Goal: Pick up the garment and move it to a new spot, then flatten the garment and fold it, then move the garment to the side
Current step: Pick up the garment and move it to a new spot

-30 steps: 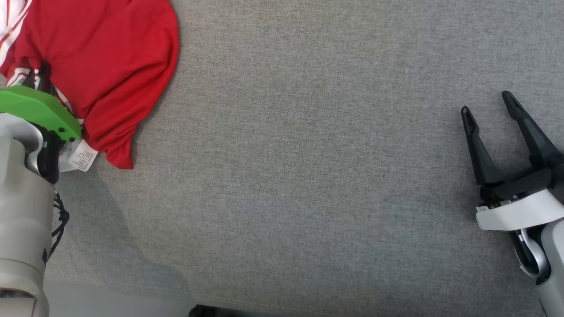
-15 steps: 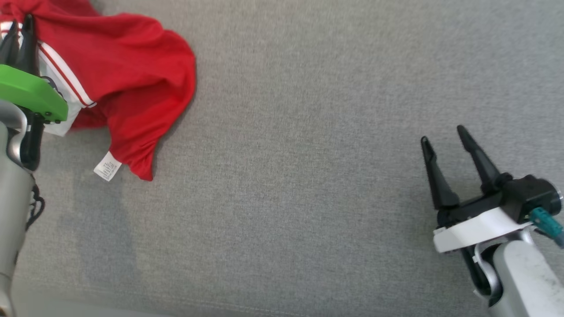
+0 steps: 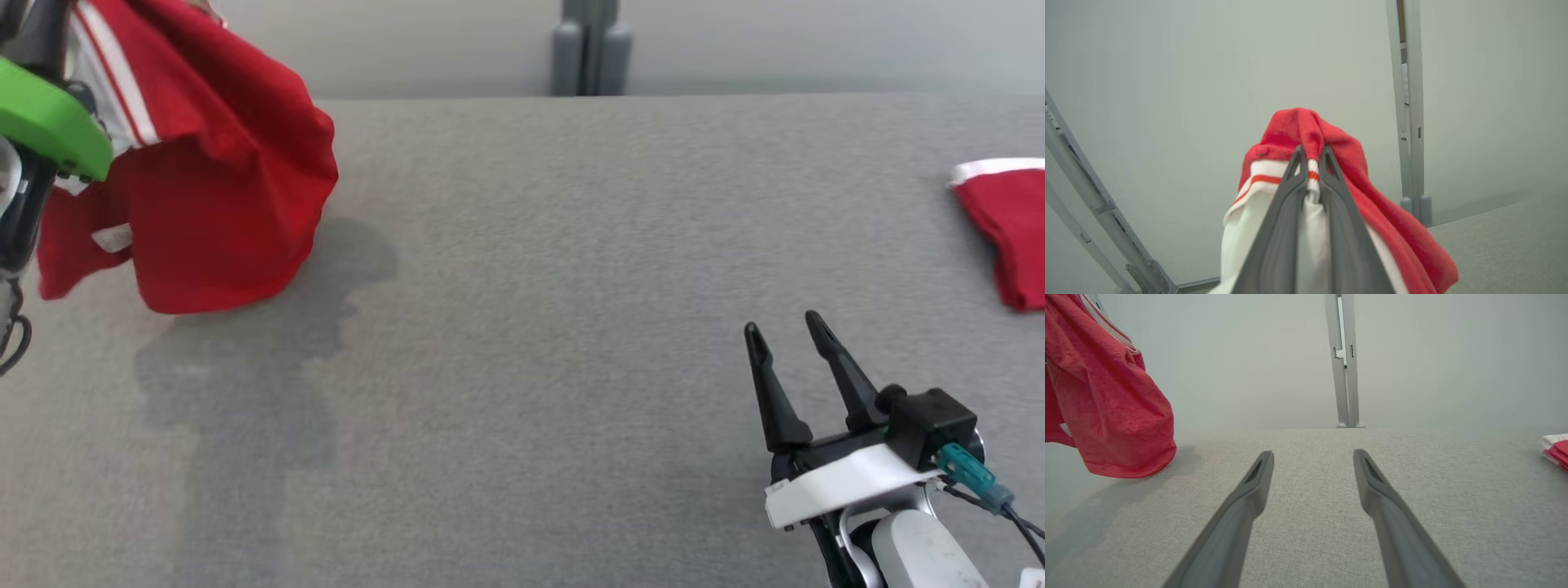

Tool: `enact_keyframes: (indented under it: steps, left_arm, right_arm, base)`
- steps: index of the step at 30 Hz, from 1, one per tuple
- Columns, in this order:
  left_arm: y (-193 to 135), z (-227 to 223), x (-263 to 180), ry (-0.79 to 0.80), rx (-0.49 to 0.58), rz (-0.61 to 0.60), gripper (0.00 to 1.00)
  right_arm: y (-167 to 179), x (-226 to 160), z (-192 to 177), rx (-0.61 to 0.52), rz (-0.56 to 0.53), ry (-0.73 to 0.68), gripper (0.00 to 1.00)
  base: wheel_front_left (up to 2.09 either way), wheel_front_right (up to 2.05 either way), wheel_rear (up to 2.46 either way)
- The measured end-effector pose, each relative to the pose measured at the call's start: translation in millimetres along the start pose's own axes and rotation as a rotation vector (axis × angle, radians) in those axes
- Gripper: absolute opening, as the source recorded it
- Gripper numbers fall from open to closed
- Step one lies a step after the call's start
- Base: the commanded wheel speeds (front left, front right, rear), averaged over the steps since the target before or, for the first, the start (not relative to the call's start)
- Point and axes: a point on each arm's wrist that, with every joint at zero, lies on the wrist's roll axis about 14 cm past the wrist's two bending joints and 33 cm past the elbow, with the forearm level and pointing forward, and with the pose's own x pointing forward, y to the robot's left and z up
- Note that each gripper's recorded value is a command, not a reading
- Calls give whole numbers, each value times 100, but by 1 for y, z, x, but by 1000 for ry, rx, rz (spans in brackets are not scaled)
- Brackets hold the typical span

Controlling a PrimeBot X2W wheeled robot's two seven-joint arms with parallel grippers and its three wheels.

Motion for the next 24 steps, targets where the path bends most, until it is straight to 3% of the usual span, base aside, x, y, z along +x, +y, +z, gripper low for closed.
enact_keyframes:
  steps: [6, 15, 20, 24]
  left_arm:
    - [-68, 59, 31, -132, -4, -170, 0]
    - [-186, 84, 55, -207, -71, -413, 0]
    - [-251, 44, 47, -154, -120, -528, 0]
    - [-296, -21, 29, -47, -113, -607, 0]
  right_arm:
    - [-22, -30, 30, -16, -105, -77, 100]
    - [-55, -77, 52, -31, -264, -139, 100]
    - [-70, -92, 59, -41, -326, -156, 100]
    - [-75, -87, 57, -38, -341, -149, 100]
  base:
    - [0, 0, 0]
    - [0, 0, 0]
    - [0, 0, 0]
    - [0, 0, 0]
